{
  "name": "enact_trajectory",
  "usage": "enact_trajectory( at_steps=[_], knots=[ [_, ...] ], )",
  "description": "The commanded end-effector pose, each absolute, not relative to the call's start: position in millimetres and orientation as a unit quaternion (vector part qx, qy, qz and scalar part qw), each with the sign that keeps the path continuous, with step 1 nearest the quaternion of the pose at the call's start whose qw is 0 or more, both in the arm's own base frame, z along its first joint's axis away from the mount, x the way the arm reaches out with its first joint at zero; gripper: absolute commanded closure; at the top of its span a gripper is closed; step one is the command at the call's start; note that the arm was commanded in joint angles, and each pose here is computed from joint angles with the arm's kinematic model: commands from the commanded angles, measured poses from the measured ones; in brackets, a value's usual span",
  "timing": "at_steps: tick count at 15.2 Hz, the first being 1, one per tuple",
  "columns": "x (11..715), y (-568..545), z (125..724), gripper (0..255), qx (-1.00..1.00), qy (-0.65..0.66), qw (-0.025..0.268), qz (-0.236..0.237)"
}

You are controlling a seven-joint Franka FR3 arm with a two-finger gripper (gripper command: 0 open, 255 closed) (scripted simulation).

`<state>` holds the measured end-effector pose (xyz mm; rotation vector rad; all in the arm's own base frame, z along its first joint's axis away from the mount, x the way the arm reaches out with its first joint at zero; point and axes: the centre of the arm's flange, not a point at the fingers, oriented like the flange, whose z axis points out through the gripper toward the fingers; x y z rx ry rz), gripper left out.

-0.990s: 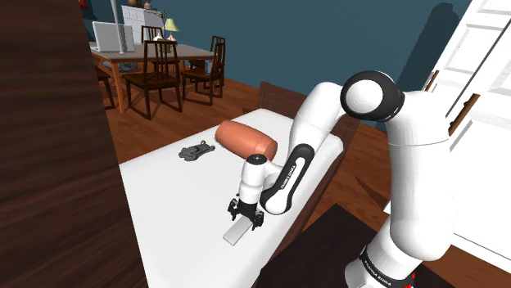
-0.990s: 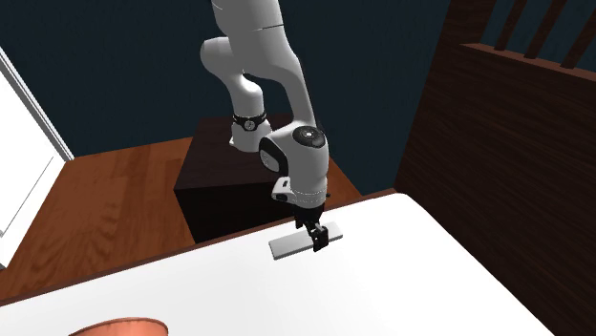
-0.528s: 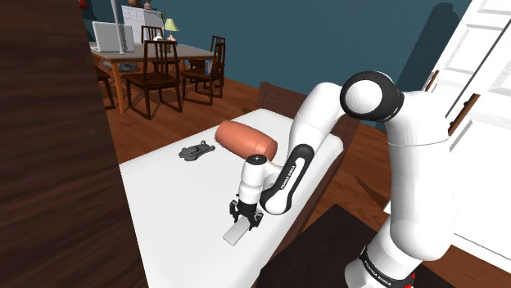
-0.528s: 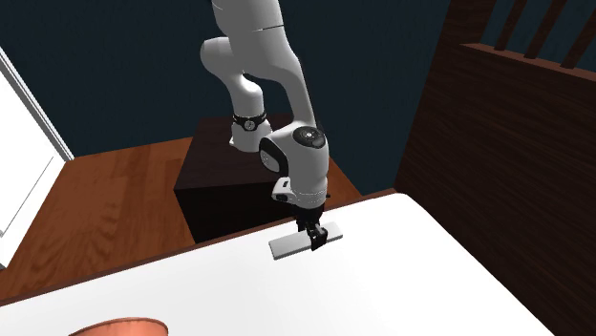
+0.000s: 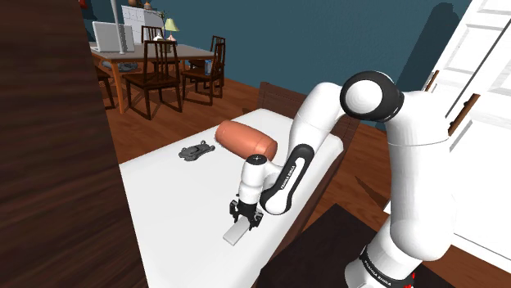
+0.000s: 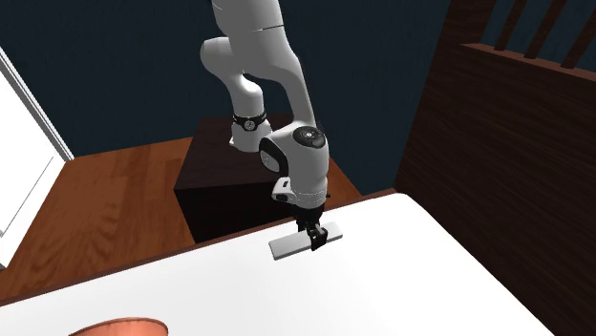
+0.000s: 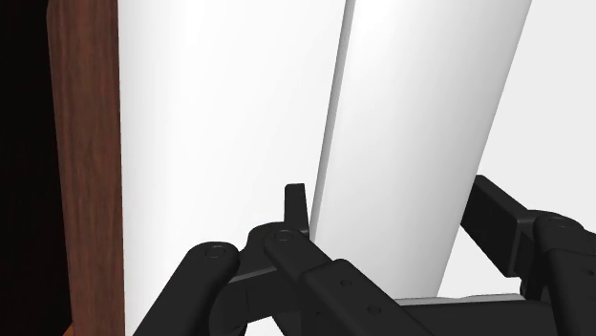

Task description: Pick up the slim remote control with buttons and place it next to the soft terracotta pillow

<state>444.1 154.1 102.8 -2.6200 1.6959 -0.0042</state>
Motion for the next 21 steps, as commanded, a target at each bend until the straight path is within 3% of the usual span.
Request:
enact_trajectory(
  at_steps=[1, 21],
  knots=[
    [444, 154, 102, 255, -0.84, 0.543, 0.01, -0.001],
    [444, 154, 208, 255, -0.84, 0.543, 0.01, -0.001]
  ],
)
